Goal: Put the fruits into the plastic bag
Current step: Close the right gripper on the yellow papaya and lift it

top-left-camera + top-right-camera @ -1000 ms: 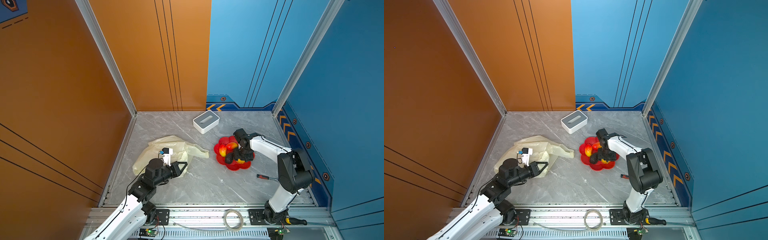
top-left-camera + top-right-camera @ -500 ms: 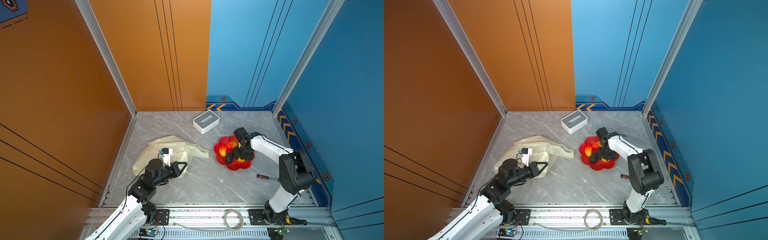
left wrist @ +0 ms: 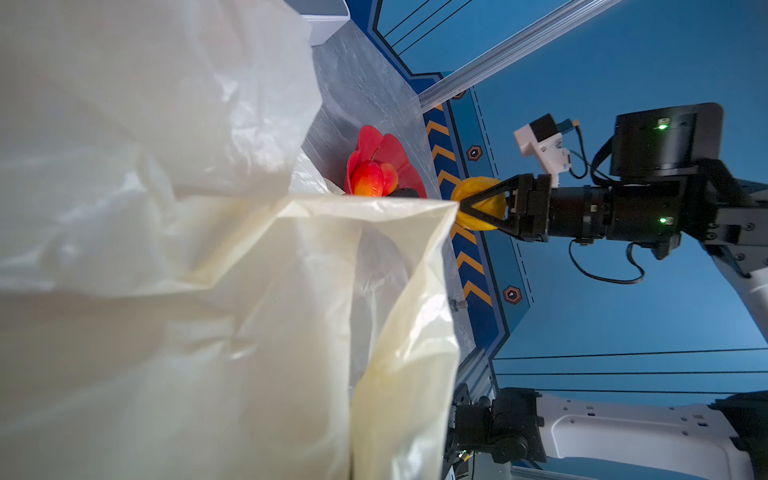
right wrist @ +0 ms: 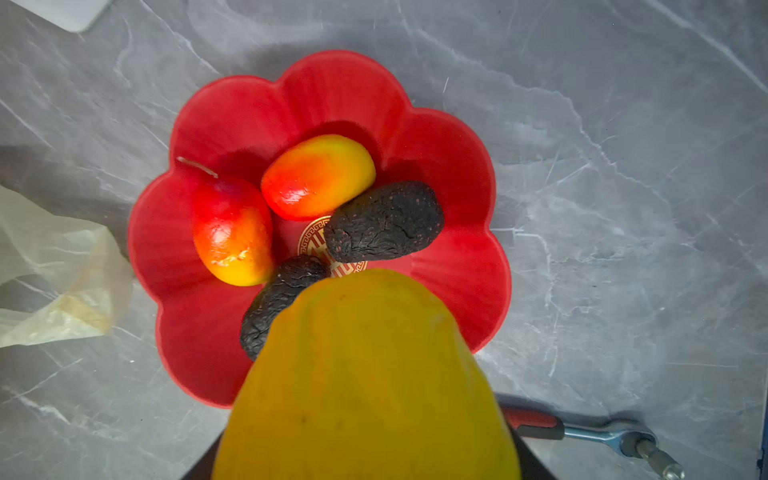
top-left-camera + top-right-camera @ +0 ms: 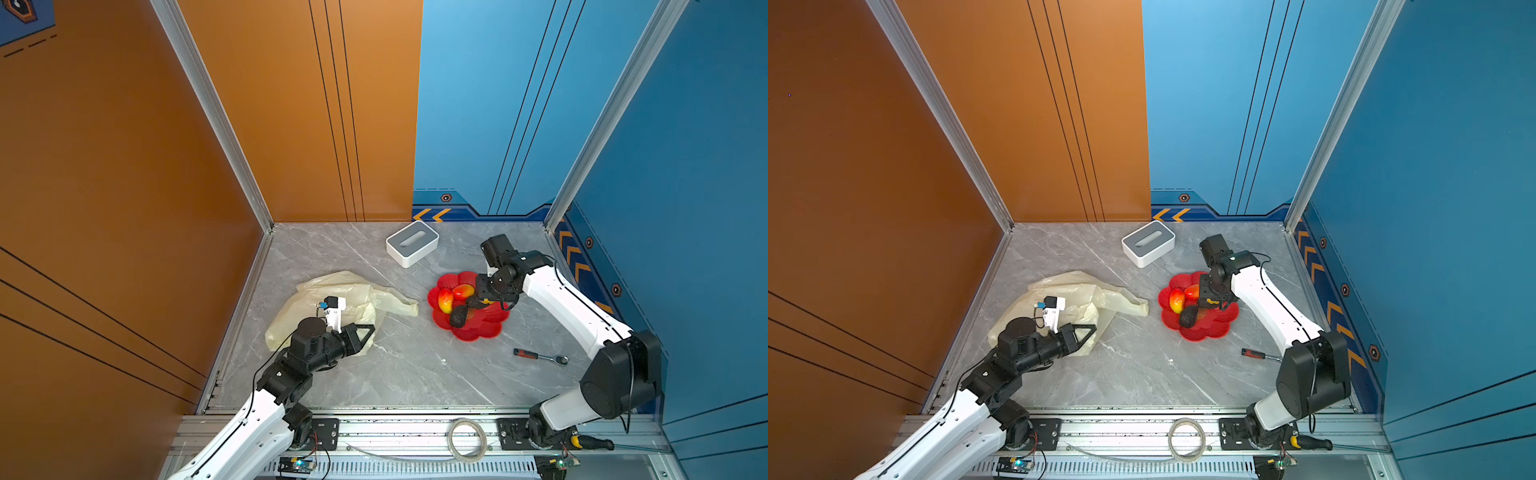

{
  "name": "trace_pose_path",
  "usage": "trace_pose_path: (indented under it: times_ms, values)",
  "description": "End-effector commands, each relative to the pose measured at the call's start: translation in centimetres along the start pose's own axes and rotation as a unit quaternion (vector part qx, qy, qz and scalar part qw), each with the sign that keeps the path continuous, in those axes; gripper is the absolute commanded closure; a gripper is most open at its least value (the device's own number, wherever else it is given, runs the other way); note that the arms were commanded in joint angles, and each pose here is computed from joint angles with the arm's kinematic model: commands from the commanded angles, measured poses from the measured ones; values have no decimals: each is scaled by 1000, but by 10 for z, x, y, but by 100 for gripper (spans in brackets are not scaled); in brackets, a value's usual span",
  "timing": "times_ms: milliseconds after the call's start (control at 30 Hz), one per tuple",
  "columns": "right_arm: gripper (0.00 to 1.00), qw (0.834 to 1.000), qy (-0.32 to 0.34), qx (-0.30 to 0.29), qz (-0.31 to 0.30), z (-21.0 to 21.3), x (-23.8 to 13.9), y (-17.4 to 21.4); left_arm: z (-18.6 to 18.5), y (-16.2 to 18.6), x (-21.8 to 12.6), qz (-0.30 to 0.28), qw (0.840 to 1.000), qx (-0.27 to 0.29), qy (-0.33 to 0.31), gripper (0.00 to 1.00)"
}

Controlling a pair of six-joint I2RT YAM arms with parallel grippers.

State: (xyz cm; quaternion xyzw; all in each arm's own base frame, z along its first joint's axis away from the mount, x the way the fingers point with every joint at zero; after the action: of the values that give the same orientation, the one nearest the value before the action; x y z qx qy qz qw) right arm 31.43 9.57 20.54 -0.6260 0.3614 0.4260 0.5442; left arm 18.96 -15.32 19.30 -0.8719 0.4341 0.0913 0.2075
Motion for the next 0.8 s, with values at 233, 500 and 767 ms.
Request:
trace_pose_path:
  times_ms: [233, 500, 767]
  values:
    - [44, 994, -31, 17, -108, -4, -90, -19, -6, -3, -1, 4, 1000, 5, 6, 100]
    - [44, 967, -151, 46, -199, 18, -145, -34, -8, -4, 0, 5, 1000, 4, 6, 100]
    - [47, 908, -294, 73, -289, 50, -196, -49, -10, -5, -1, 5, 1000, 4, 4, 100]
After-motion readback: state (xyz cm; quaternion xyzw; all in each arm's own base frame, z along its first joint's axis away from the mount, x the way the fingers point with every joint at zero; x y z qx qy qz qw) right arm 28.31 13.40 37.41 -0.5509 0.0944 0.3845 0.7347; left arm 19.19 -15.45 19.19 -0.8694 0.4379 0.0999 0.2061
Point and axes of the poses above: each gripper's point midway between its finger pads, its own x axis out along the fingers, its own z axis along the line the jaws close on, y = z × x, the point moved 4 cm from there along -x, back along the fingers, and after that the axes turned 12 degrees about -x, right-handed, at the moved point
